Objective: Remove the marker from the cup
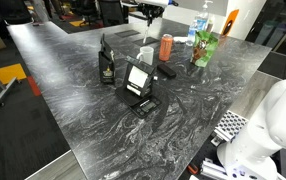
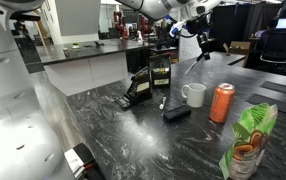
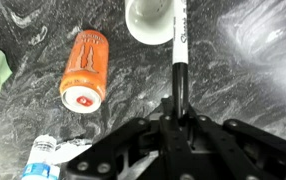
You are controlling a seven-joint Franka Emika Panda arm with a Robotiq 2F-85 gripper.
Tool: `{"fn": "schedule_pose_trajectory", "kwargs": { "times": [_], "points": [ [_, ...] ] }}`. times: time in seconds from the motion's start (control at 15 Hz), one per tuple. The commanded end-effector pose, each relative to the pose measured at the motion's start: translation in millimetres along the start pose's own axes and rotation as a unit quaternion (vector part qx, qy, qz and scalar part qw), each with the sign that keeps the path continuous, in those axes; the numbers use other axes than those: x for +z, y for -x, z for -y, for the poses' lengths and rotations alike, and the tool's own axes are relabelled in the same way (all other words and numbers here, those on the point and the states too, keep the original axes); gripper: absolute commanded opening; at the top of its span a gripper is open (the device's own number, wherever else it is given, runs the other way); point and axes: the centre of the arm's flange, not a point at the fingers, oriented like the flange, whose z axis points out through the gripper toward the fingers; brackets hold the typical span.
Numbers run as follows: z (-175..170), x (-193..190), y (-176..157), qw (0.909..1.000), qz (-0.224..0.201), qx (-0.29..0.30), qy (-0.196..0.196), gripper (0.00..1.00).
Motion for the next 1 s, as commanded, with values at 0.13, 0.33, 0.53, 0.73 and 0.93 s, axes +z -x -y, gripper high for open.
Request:
{"fn": "schedule_pose_trajectory", "kwargs": {
  "times": [0.13,0.33,0.53,0.73,0.93],
  "points": [
    [-32,44,17,0.9883,0.126,-0.066,0.053,0.02],
    [-41,85,32,0.9722,0.187,-0.108,0.090,0.02],
    [-50,112,43,0.9500,0.246,-0.148,0.123,0.02],
    [-62,129,52,0.9268,0.291,-0.168,0.168,0.42],
    [-70,128,51,0.9294,0.293,-0.161,0.157,0.66]
  ]
}}
